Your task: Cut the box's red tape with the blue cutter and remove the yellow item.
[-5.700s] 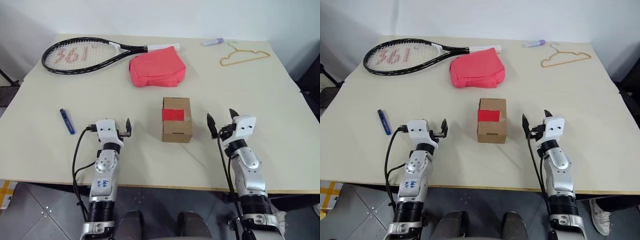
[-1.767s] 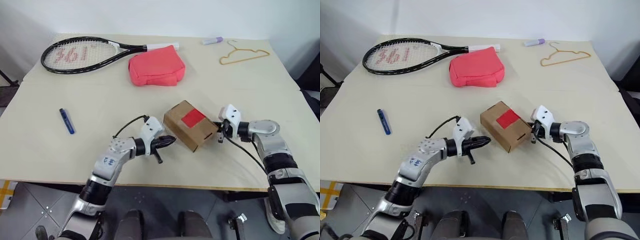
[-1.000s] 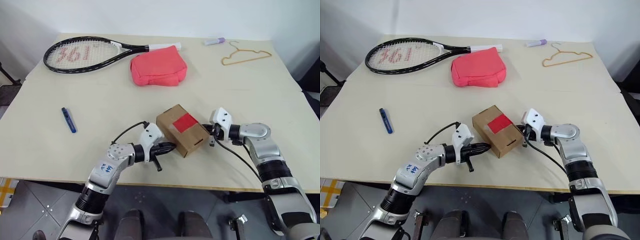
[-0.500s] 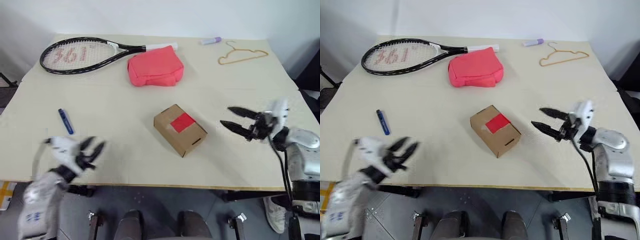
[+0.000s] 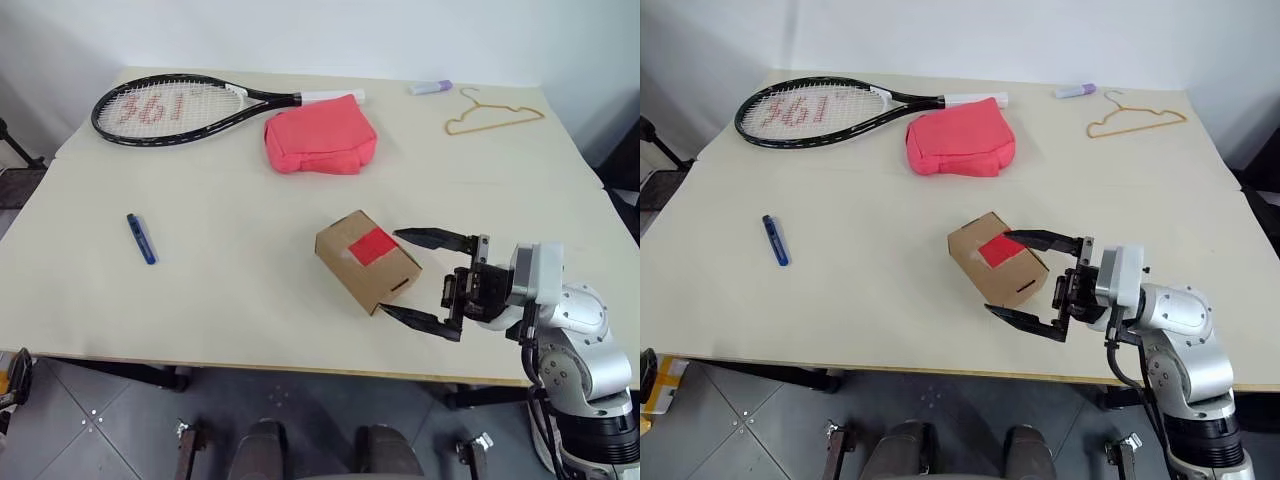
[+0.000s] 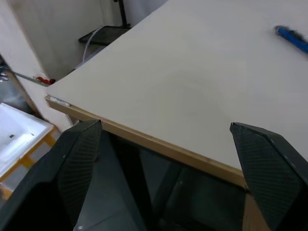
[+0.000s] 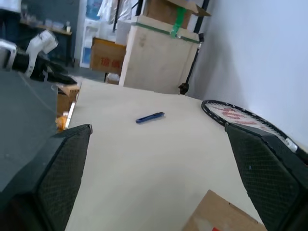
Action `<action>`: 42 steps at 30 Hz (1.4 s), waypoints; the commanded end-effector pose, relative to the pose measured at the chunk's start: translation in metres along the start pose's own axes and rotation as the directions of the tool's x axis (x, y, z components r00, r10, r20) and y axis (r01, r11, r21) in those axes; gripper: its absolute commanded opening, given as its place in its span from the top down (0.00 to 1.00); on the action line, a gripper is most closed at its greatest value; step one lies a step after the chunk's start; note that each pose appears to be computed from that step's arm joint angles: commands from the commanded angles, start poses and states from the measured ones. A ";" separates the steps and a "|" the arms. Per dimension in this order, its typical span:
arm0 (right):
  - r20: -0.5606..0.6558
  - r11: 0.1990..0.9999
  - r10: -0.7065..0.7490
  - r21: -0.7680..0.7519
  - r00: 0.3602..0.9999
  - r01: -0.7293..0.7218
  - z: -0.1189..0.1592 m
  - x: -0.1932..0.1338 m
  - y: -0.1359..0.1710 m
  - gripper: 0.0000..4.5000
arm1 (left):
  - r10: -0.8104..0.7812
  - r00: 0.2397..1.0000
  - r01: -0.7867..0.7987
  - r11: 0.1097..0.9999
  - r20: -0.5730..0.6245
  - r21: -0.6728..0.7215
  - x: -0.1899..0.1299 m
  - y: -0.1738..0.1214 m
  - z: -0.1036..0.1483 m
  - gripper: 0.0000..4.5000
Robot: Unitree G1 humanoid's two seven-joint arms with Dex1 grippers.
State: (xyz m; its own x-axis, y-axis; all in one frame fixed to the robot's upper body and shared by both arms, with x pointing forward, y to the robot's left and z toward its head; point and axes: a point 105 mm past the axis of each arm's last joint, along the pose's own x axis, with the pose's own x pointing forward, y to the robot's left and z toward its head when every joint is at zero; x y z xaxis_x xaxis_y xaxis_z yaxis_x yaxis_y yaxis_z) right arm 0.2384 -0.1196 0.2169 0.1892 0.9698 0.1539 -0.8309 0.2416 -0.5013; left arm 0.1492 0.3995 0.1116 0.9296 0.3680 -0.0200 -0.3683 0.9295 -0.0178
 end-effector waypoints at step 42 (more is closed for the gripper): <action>-0.068 0.990 -0.079 0.114 0.995 0.086 0.015 -0.004 -0.001 0.00 | 0.146 0.872 -0.202 0.977 -0.468 -0.070 0.154 -0.169 -0.039 0.56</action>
State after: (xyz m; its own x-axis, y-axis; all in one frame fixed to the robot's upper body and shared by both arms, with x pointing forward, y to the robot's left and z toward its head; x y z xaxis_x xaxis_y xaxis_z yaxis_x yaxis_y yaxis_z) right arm 0.2364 -0.1241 0.2196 0.2905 0.9490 0.1224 -0.8890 0.3150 -0.3323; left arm 0.3666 0.2992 0.1150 0.8148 0.4609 -0.3516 -0.5265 0.8422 -0.1161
